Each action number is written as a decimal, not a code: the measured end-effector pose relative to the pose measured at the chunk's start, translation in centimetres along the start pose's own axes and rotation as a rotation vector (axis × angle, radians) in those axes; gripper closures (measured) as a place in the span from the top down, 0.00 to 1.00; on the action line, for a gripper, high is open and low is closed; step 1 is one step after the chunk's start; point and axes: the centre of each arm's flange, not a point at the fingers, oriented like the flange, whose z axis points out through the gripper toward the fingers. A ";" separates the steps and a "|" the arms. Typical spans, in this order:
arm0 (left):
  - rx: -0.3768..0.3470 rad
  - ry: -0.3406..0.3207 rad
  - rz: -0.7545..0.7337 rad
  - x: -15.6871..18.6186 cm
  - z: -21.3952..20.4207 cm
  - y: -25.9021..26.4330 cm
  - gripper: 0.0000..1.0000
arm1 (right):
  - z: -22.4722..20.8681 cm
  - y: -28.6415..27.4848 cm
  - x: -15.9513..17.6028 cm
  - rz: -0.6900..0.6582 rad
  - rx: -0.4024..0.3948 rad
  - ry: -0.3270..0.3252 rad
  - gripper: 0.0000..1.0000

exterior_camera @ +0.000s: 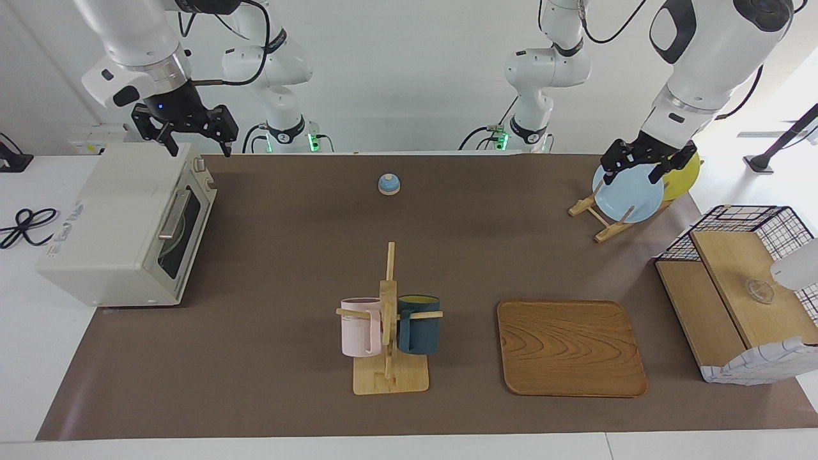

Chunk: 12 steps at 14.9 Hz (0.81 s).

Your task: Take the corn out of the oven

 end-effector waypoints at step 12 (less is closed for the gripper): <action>0.000 0.000 0.000 0.0 0.0 0.0 1.00 | 1.5 0.9 0.2 -0.046 0.002 -0.016 0.79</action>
